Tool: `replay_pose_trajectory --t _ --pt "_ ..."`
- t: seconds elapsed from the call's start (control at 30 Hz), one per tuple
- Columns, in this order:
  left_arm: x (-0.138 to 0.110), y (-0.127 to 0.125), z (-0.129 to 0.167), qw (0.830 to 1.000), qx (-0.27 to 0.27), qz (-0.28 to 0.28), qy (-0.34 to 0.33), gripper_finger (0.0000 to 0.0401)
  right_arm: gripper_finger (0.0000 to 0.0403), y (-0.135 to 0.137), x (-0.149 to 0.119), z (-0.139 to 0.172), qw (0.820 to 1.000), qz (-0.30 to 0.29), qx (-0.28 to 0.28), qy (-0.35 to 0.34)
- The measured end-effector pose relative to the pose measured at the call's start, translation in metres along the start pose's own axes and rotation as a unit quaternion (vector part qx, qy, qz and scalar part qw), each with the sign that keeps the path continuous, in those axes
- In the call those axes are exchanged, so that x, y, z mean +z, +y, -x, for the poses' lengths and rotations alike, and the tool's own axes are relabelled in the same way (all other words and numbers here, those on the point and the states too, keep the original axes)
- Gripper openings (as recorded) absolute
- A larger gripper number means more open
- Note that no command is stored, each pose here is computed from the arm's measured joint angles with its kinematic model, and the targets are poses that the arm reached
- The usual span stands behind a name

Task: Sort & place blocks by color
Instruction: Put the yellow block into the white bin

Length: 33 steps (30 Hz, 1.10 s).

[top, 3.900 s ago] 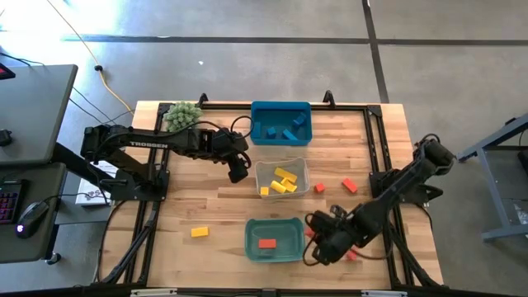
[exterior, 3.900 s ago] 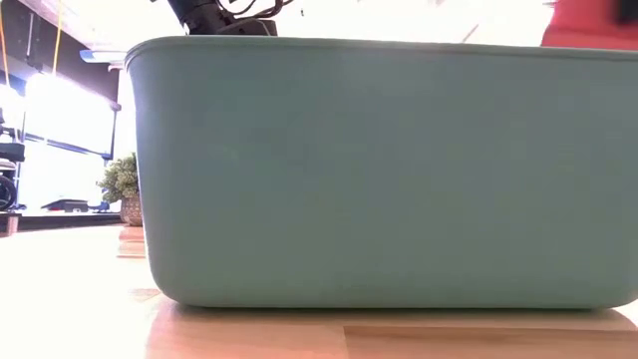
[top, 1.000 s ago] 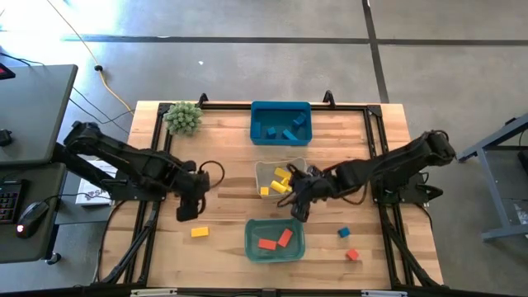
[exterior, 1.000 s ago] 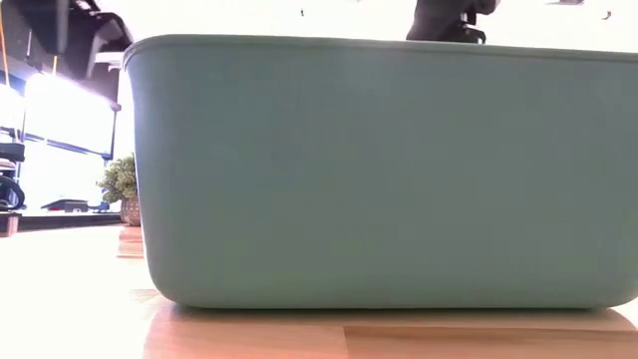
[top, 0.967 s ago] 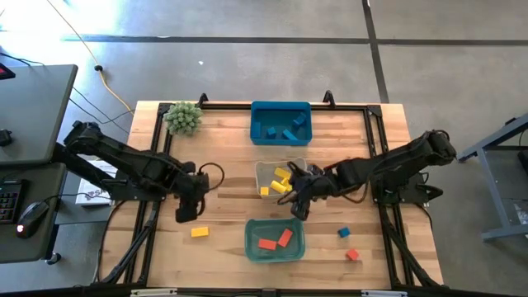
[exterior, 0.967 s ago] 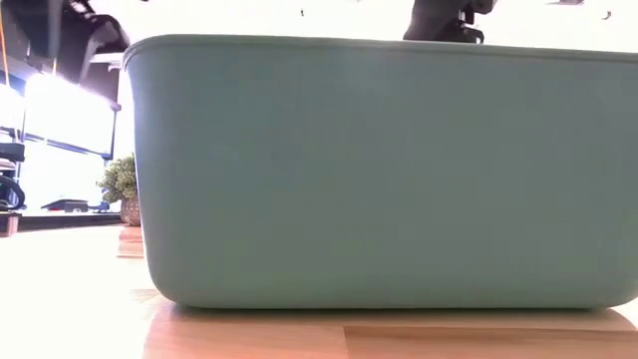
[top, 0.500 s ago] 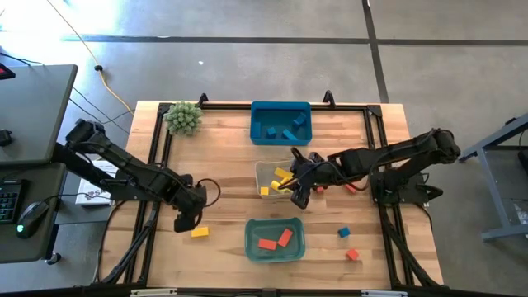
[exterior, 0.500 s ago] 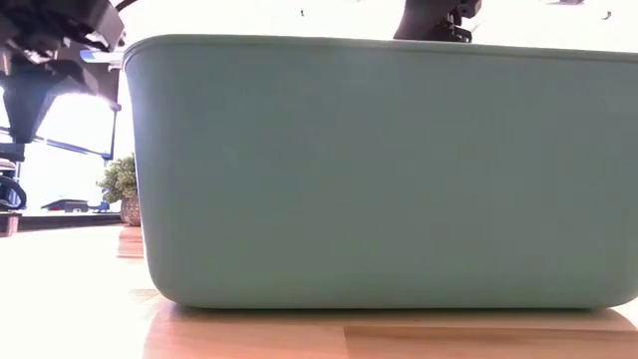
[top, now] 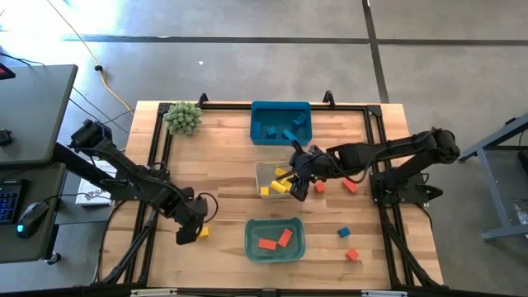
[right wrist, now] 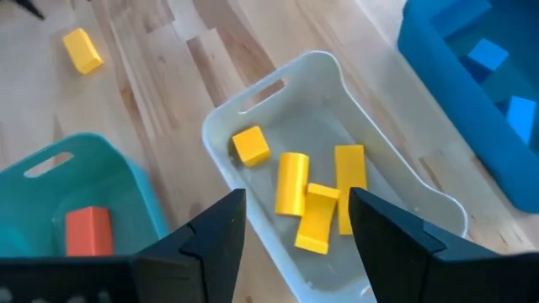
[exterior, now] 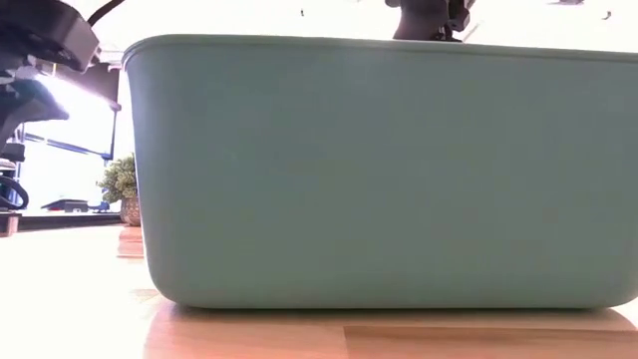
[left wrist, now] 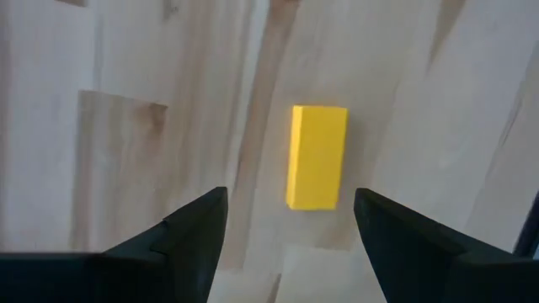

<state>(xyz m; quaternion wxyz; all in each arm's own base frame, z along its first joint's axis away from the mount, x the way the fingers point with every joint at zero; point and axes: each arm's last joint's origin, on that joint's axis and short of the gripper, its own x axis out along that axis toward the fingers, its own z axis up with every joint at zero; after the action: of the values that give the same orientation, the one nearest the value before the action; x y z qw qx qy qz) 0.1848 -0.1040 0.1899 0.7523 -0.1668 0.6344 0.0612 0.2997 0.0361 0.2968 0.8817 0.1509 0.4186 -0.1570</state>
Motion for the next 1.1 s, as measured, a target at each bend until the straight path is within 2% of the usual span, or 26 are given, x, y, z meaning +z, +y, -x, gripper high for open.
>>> replay_pose_trajectory --t 0.23,0.43,0.9,1.0,1.1 --pt "0.0 -0.014 -0.024 1.0 0.011 -0.021 0.017 0.0247 0.0196 -0.006 0.002 -0.001 1.0 0.0 -0.009 0.004" --pt "0.002 -0.024 -0.039 0.999 0.0 -0.032 0.013 0.0247 0.0196 -0.006 0.001 -0.002 1.0 0.0 -0.01 0.009" --pt "0.004 -0.024 -0.065 0.997 0.043 -0.044 0.038 0.0246 0.0196 -0.006 0.0 -0.002 1.0 -0.01 -0.011 0.012" --pt "0.003 -0.024 -0.067 0.997 0.053 -0.044 0.038 0.0234 0.0196 -0.006 0.0 -0.002 1.0 -0.011 -0.01 0.012" --pt "0.004 -0.023 -0.067 0.997 0.059 -0.05 0.033 0.0202 0.0196 -0.006 0.0 -0.002 1.0 -0.011 -0.01 0.013"
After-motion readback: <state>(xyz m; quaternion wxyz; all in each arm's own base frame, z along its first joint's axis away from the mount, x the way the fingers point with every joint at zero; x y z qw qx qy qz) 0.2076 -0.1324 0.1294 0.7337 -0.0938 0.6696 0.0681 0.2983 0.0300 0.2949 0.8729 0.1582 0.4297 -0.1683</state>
